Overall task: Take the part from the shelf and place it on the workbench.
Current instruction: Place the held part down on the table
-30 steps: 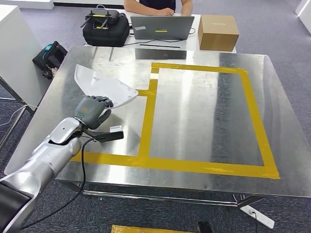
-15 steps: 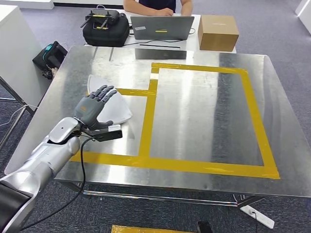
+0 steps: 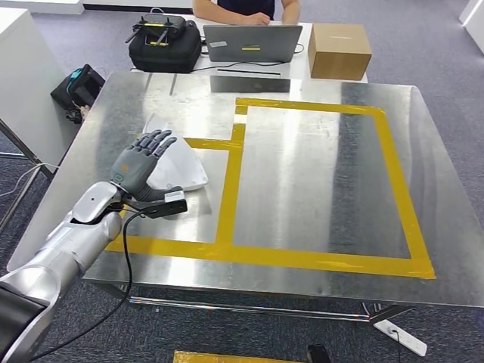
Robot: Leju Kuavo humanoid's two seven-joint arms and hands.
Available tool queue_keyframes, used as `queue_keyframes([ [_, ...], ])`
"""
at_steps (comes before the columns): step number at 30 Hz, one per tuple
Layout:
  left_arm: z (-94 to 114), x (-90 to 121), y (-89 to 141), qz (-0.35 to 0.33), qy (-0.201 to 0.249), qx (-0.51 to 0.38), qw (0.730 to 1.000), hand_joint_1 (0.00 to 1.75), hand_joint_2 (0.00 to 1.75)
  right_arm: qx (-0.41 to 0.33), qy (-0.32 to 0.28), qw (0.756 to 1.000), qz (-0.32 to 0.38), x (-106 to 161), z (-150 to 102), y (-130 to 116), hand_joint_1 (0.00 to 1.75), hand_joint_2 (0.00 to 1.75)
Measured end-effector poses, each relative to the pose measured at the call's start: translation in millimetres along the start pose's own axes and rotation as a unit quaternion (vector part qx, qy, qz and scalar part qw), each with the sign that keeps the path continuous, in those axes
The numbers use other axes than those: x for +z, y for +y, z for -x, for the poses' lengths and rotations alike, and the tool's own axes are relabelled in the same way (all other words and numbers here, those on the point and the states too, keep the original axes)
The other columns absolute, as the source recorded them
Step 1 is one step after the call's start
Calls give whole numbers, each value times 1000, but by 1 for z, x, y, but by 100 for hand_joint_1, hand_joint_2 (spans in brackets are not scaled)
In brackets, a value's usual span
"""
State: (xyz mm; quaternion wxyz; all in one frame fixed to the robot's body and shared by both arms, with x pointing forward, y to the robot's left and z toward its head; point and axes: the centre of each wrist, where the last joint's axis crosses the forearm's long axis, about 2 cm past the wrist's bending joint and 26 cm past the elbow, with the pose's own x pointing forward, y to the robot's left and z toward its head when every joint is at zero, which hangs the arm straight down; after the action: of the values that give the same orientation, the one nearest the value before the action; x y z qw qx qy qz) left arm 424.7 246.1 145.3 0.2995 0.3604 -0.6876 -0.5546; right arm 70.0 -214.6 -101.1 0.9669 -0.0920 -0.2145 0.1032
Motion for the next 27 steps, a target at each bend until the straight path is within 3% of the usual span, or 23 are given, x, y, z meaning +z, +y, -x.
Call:
queue_keyframes([
  [27, 9, 12, -6, 6, 29, 12, 999, 0, 0, 6, 2, 1000, -2, 0, 1, 0, 0, 0],
])
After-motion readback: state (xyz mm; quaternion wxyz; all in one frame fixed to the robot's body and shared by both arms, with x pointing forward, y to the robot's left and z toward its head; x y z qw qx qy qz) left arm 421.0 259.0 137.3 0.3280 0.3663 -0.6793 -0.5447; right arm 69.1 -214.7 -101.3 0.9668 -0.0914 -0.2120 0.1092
